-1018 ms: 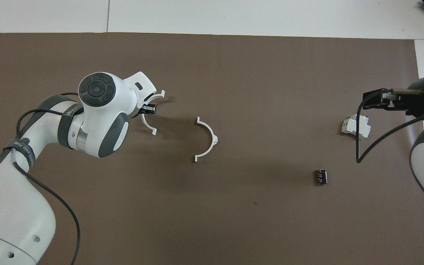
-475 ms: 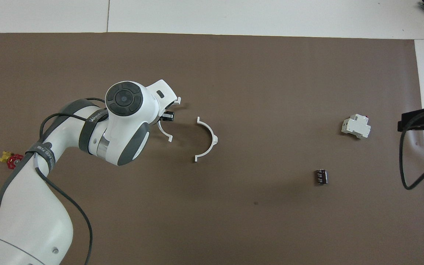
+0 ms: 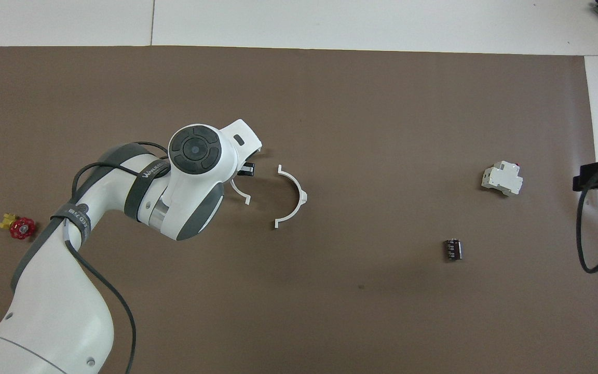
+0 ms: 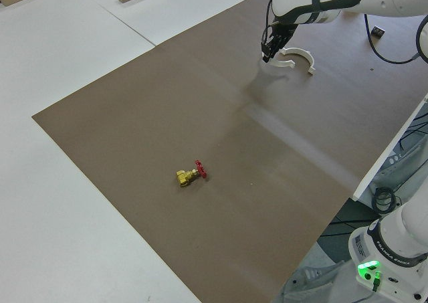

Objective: Assemble drain pipe with both arms
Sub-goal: 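Bring the left gripper's half-ring against the placed half-ring, then press the held half-ring onto the other to join the ring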

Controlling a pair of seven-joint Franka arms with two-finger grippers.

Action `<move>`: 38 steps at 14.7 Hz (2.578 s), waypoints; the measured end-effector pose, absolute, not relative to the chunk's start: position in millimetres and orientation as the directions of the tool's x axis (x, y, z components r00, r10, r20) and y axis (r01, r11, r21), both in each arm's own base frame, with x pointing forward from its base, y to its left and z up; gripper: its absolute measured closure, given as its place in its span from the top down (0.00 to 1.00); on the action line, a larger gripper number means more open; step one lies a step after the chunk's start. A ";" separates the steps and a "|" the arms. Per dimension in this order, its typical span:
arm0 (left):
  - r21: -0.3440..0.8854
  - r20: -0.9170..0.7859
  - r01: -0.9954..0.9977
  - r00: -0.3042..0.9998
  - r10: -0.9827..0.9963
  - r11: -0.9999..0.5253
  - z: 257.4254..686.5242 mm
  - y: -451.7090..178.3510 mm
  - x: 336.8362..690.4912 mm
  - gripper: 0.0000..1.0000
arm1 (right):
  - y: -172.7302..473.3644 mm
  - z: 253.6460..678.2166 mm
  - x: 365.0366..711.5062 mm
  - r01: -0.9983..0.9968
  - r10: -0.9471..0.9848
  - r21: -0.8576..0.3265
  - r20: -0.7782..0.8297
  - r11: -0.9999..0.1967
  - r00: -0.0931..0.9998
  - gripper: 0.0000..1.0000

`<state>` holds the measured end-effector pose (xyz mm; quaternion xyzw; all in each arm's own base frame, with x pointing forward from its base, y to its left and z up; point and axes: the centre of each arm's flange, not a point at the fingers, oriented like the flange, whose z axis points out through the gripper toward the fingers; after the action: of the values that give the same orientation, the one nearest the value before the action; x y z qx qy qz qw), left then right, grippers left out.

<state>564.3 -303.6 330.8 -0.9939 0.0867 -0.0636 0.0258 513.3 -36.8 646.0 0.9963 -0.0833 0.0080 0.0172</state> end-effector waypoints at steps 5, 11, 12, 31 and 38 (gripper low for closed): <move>-0.065 0.113 -0.174 0.977 -0.180 -0.983 327.9 -312.4 552.1 0.20 | -30.1 644.3 511.3 -0.154 -0.154 0.037 -0.001 -0.987 0.988 1.00; -0.063 0.110 -0.165 0.979 -0.171 -0.984 325.2 -324.1 542.9 0.20 | -18.5 644.2 511.3 -0.132 -0.132 0.035 -0.005 -0.991 0.991 1.00; -0.063 0.107 -0.164 0.980 -0.170 -0.984 323.1 -324.6 541.2 0.20 | -18.1 644.0 511.3 -0.131 -0.131 0.035 -0.005 -0.991 0.991 1.00; -0.079 0.128 -0.209 0.968 -0.218 -0.975 311.6 -335.0 525.6 0.20 | -18.1 643.3 511.2 -0.131 -0.131 0.035 -0.006 -0.991 0.991 1.00; -0.075 0.132 -0.211 0.967 -0.220 -0.974 307.3 -334.3 523.3 0.20 | -17.7 642.7 511.2 -0.130 -0.130 0.036 -0.008 -0.991 0.991 1.00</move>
<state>523.3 -334.3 307.3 -0.9911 0.1088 -0.0698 0.0303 511.2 -17.7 642.7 0.9977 -0.0653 -0.0050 0.0175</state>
